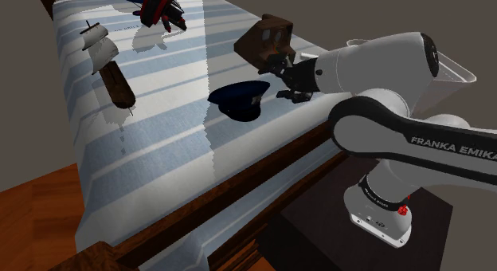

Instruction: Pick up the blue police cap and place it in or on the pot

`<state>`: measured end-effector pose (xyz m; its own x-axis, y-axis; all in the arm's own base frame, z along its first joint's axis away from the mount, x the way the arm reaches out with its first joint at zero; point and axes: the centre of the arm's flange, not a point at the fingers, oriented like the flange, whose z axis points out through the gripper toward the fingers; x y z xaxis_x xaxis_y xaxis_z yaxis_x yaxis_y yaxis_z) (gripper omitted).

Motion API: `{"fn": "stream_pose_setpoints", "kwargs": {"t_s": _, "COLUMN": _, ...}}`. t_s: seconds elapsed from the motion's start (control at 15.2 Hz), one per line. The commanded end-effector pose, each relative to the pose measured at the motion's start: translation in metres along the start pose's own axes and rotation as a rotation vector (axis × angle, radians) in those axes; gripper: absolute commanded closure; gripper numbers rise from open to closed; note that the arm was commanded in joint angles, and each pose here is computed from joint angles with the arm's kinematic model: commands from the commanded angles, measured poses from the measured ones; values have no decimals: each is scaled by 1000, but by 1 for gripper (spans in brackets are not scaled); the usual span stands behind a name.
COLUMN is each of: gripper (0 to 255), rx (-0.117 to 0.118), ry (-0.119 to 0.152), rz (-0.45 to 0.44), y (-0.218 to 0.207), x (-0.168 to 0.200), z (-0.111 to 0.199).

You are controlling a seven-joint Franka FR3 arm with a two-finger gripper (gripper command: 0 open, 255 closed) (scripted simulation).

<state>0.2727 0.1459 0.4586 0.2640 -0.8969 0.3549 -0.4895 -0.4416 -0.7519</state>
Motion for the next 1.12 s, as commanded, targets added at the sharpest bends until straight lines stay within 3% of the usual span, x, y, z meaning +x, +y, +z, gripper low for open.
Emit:
{"fn": "stream_pose_setpoints", "kwargs": {"t_s": 0.0, "gripper": 0, "rx": 3, "ry": 3, "rz": 3, "y": 1, "x": -1, "z": 10}}
{"fn": "stream_pose_setpoints", "kwargs": {"t_s": 0.13, "gripper": 0, "rx": 3, "ry": 3, "rz": 3, "y": 1, "x": -1, "z": 24}}
{"fn": "stream_pose_setpoints", "kwargs": {"t_s": 0.66, "gripper": 0, "rx": 3, "ry": 3, "rz": 3, "y": 1, "x": -1, "z": 24}}
{"fn": "stream_pose_setpoints", "kwargs": {"t_s": 0.73, "gripper": 255, "rx": 3, "ry": 3, "rz": 3, "y": 1, "x": -1, "z": 24}}
{"fn": "stream_pose_setpoints", "kwargs": {"t_s": 1.06, "gripper": 255, "rx": 3, "ry": 3, "rz": 3, "y": 1, "x": -1, "z": 24}}
